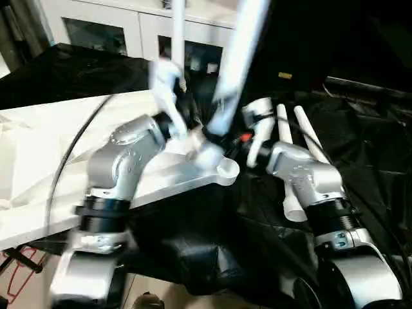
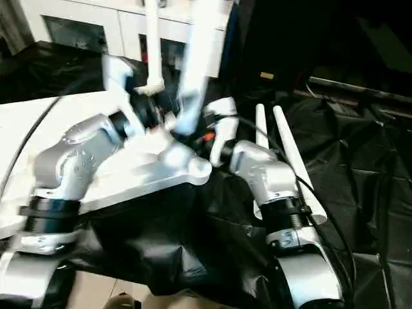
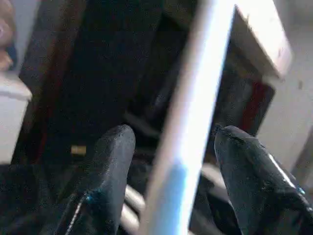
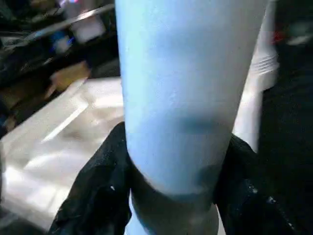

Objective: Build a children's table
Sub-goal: Insert table leg to table base

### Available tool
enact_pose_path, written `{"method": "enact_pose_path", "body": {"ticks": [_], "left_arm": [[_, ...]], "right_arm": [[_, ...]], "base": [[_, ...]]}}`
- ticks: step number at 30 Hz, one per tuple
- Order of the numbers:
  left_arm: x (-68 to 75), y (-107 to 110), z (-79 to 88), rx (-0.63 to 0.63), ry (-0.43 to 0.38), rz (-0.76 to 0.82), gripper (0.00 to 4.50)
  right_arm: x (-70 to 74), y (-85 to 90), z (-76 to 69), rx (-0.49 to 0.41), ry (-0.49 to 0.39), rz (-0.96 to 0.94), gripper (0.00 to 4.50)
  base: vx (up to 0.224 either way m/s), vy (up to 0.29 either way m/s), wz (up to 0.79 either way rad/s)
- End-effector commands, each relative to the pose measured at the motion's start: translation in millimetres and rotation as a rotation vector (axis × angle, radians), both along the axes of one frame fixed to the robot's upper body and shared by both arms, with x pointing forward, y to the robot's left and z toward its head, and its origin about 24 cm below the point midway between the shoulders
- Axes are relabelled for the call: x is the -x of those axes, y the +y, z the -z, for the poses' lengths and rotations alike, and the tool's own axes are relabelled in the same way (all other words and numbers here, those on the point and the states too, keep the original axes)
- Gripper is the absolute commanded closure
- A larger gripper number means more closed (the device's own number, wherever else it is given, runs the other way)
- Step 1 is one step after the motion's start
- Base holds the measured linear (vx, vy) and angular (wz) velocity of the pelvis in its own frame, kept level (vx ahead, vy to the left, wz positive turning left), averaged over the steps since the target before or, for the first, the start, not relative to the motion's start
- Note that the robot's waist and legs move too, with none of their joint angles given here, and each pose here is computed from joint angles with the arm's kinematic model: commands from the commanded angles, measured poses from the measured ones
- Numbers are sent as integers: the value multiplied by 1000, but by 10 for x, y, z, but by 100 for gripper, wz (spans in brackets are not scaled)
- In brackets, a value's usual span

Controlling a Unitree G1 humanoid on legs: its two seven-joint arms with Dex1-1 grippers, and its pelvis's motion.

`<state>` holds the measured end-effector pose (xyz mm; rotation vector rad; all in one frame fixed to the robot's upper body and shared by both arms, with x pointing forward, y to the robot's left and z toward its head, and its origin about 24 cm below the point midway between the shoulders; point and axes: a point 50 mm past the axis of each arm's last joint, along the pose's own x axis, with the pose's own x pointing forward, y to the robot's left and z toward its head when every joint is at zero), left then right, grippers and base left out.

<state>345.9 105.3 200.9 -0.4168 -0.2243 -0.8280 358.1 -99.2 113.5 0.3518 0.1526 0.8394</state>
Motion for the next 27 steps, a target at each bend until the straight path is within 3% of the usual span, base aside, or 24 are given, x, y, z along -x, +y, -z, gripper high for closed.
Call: {"method": "enact_pose_path", "body": {"ticks": [1,3,4,5,7,8,17,18,21,27], "left_arm": [[-38,15,-9,21,11,-12,156],[-74,50,79,-57,36,-22,156],[-85,54,158,-150,43,-31,156],[-87,63,348,-365,46,-27,156],[-78,69,445,-469,45,-16,156],[-1,81,727,-688,63,73,156],[155,163,1218,-875,219,255,156],[153,175,1242,-887,230,255,185],[133,254,1337,-963,266,230,192],[97,352,1373,-978,332,184,239]], "right_arm": [[-49,-86,-99,-19,-43,64,261],[-68,-148,-77,11,-50,118,261],[-75,-175,-62,29,-51,138,261],[-89,-234,-30,64,-51,182,261],[-96,-259,-16,77,-50,200,261],[-105,-327,30,115,-40,237,261],[-70,-350,105,152,-34,233,261],[-71,-346,106,153,-34,231,261],[-71,-327,115,163,-37,224,261],[-66,-303,123,167,-39,211,261]], "base": [[0,0,0],[0,0,0],[0,0,0],[0,0,0],[0,0,0],[0,0,0],[0,0,0],[0,0,0],[0,0,0],[0,0,0]]}}
